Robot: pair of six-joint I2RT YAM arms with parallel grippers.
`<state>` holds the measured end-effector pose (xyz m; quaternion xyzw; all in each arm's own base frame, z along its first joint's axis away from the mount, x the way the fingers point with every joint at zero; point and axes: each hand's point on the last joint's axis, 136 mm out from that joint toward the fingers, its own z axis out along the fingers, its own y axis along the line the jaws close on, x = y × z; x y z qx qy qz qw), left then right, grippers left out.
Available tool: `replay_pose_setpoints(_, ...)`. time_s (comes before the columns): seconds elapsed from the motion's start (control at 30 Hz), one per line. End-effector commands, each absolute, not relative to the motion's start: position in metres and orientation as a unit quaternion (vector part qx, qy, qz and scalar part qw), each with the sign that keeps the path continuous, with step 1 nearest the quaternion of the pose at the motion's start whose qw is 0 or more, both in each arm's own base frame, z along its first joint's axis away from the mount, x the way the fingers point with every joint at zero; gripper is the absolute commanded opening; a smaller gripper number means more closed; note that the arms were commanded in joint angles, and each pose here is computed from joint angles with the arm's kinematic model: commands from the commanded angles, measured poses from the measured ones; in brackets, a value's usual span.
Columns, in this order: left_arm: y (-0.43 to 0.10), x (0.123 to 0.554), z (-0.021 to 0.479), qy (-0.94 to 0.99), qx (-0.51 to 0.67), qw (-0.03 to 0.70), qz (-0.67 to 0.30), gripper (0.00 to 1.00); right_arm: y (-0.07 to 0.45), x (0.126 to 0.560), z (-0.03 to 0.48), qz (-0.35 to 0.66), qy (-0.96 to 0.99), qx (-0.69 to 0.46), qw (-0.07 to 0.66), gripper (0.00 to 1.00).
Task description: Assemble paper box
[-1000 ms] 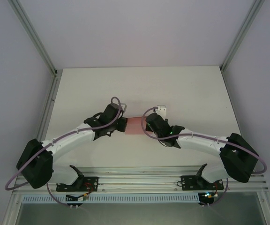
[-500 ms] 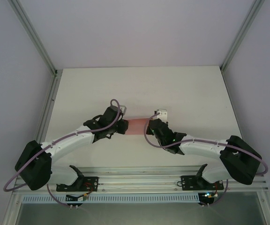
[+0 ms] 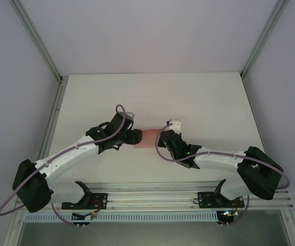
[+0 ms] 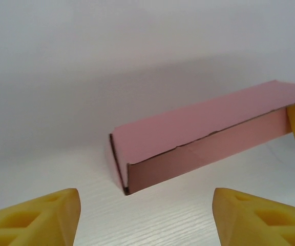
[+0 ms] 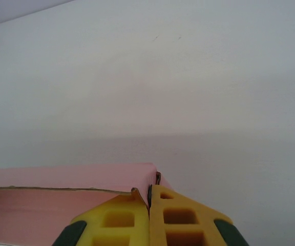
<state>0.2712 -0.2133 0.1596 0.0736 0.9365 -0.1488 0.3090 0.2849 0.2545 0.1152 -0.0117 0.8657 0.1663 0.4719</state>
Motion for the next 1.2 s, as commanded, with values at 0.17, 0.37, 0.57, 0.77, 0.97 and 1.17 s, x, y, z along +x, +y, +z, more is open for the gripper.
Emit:
replay_pose_setpoints(0.17,-0.185,0.299,0.155,0.936,-0.084,0.29,-0.181,0.89,0.228,0.237,0.03,0.087,0.935,-0.082,0.335,0.0)
replay_pose_setpoints(0.37,-0.197,0.312,0.131,0.924,-0.129,0.246,-0.262,0.87,0.229,0.235,0.027,0.089,0.937,-0.081,0.327,0.0)
replay_pose_setpoints(0.57,-0.206,0.303,0.12,0.916,-0.119,0.236,-0.301,0.86,0.228,0.234,0.025,0.083,0.94,-0.078,0.321,0.0)
replay_pose_setpoints(0.77,-0.203,0.294,0.104,0.911,-0.134,0.233,-0.314,0.78,0.229,0.232,0.024,0.087,0.942,-0.075,0.316,0.0)
replay_pose_setpoints(0.97,-0.203,0.291,0.085,0.91,-0.144,0.228,-0.316,0.7,0.239,0.226,0.031,0.101,0.938,-0.096,0.317,0.08)
replay_pose_setpoints(1.17,-0.201,0.289,0.073,0.912,-0.142,0.231,-0.307,0.6,0.236,0.227,0.047,0.111,0.933,-0.088,0.331,0.23)
